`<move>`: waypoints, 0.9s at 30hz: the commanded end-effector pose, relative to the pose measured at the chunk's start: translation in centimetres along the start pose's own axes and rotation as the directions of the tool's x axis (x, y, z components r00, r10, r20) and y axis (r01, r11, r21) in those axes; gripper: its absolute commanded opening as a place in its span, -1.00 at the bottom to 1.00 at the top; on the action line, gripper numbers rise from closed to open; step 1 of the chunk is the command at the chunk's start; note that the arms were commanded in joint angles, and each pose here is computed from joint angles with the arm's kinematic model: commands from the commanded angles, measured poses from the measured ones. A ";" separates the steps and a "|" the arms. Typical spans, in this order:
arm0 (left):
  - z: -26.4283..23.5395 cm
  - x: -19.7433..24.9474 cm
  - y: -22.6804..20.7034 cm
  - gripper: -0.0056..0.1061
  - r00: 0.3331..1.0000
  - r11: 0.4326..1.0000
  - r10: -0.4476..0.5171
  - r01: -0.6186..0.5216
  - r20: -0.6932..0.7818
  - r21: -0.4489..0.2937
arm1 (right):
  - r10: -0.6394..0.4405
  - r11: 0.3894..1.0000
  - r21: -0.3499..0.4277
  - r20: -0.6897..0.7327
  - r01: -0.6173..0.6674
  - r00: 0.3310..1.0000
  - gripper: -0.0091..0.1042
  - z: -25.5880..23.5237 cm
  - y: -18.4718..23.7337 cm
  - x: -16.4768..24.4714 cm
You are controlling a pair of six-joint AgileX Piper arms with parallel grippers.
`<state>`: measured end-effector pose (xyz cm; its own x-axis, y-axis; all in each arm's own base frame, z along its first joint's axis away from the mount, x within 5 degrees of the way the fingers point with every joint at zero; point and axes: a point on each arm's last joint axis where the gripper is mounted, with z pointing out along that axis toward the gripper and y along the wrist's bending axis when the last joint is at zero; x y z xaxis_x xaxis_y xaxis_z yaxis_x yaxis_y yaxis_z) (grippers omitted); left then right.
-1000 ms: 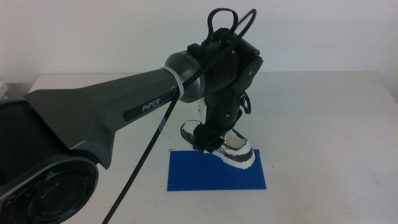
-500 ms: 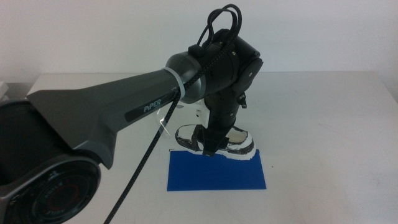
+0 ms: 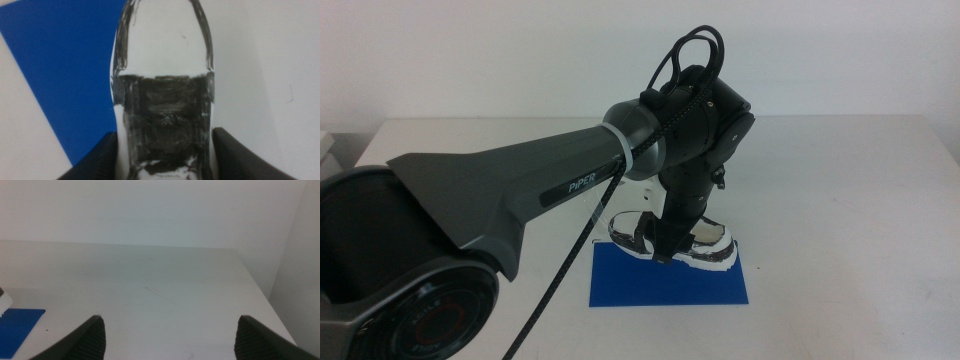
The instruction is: Use one arm to grab the shoe from the table and place it on the mat.
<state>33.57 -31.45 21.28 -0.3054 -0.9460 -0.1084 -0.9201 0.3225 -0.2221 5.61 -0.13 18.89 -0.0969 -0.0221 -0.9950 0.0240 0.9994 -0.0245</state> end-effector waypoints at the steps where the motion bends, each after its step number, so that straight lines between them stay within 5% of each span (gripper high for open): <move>1: -4.2 -1.1 0.6 -0.93 0.999 0.999 -0.036 0.036 0.012 0.008 | -0.021 1.000 0.005 0.109 0.021 0.994 0.33 -0.3 0.0 -1.1; 27: -1.3 -1.1 1.9 -0.93 0.996 0.996 -0.064 0.061 -0.054 -0.062 | -0.021 1.000 0.005 0.109 0.021 0.994 0.33 -0.3 0.0 -1.1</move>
<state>31.96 -30.04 18.95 -0.2840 -0.9557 -0.0780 -0.9524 0.2906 -0.0926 5.61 -0.13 18.89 -0.0969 -0.0221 -0.9950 0.0240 0.9994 -0.0245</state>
